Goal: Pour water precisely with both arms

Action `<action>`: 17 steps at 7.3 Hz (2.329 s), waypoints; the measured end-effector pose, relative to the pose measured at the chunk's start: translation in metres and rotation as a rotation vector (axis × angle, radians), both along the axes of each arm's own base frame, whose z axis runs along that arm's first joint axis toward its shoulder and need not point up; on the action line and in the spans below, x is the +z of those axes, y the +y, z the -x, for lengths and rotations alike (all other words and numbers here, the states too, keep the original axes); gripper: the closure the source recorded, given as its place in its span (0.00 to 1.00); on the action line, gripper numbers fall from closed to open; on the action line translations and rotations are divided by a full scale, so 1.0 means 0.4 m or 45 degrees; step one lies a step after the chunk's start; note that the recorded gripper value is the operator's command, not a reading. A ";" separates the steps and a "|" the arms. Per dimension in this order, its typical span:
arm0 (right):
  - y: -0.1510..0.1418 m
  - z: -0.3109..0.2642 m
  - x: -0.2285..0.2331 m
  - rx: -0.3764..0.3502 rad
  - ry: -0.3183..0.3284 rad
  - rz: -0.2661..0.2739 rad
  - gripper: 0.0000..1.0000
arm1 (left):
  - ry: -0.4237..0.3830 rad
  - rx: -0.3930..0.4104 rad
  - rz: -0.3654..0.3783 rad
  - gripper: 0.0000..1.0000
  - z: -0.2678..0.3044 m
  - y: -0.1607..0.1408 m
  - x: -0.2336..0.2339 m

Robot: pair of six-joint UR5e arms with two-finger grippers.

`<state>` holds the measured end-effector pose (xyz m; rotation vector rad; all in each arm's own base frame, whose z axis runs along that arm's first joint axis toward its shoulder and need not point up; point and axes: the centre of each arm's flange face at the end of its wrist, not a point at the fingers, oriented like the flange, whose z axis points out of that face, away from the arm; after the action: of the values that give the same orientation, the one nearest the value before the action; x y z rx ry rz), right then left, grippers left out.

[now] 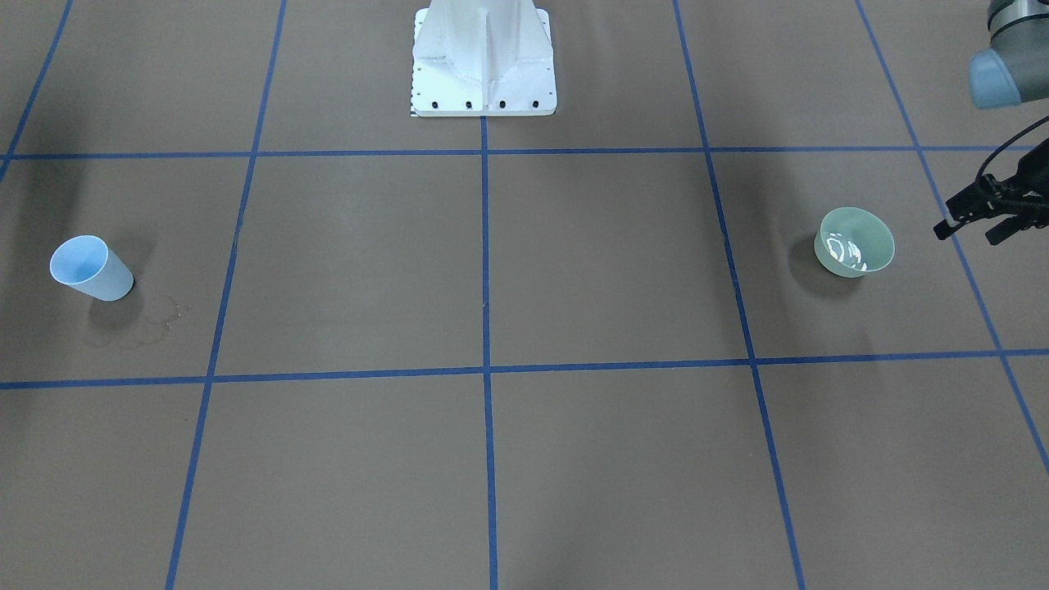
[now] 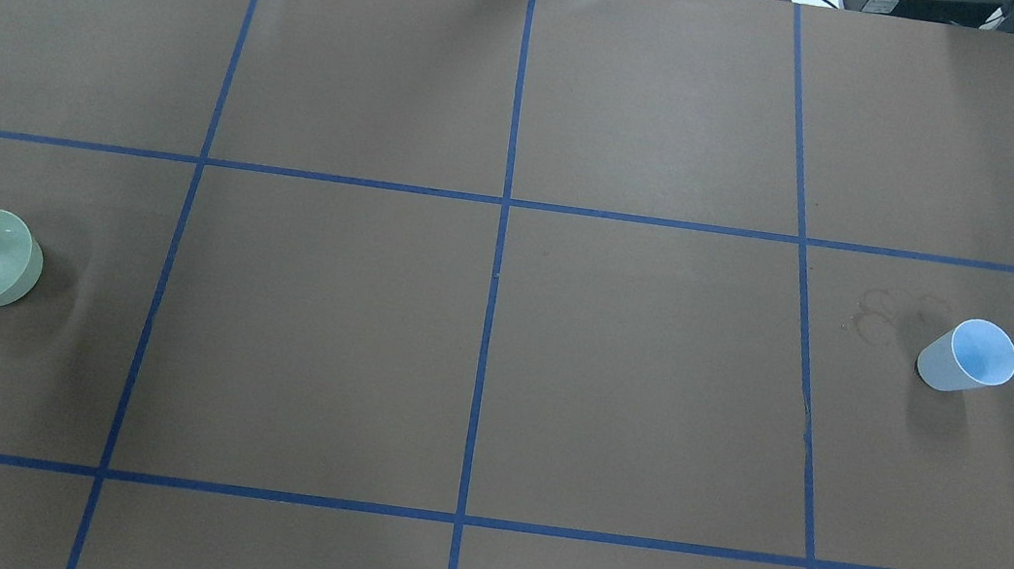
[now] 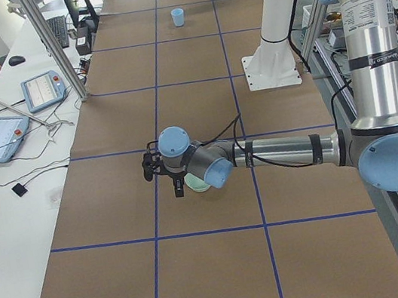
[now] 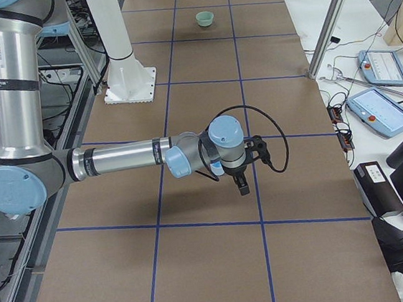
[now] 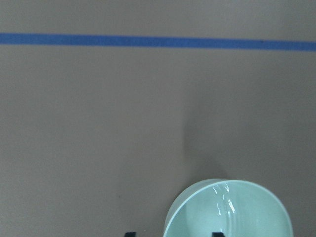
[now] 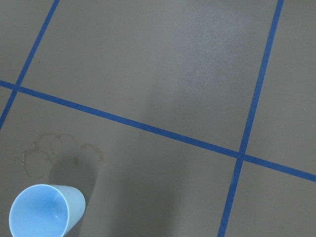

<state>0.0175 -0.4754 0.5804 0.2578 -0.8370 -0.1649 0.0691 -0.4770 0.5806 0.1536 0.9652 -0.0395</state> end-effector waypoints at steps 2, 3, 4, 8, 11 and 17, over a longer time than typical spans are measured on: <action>-0.006 -0.004 0.009 0.007 0.015 0.061 0.00 | -0.150 0.053 -0.034 0.00 0.110 -0.042 0.026; -0.011 -0.007 0.012 0.015 0.040 0.076 0.00 | -0.185 0.077 0.000 0.00 0.157 -0.080 0.005; -0.013 -0.011 0.019 0.023 0.066 0.093 0.00 | -0.196 0.085 0.029 0.00 0.186 -0.100 -0.025; -0.005 -0.016 0.042 0.033 0.097 0.144 0.00 | -0.156 0.094 0.065 0.00 0.220 0.030 -0.037; -0.011 -0.010 0.043 0.026 0.105 0.190 0.00 | -0.143 0.095 0.102 0.00 0.223 0.073 -0.009; -0.033 -0.035 0.012 0.040 0.101 0.253 0.00 | -0.132 0.004 0.125 0.00 0.249 0.038 -0.054</action>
<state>0.0315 -0.4885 0.5851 0.0772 -0.7638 -0.0612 -0.0307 -0.4617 0.5591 0.0634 0.8584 -0.0752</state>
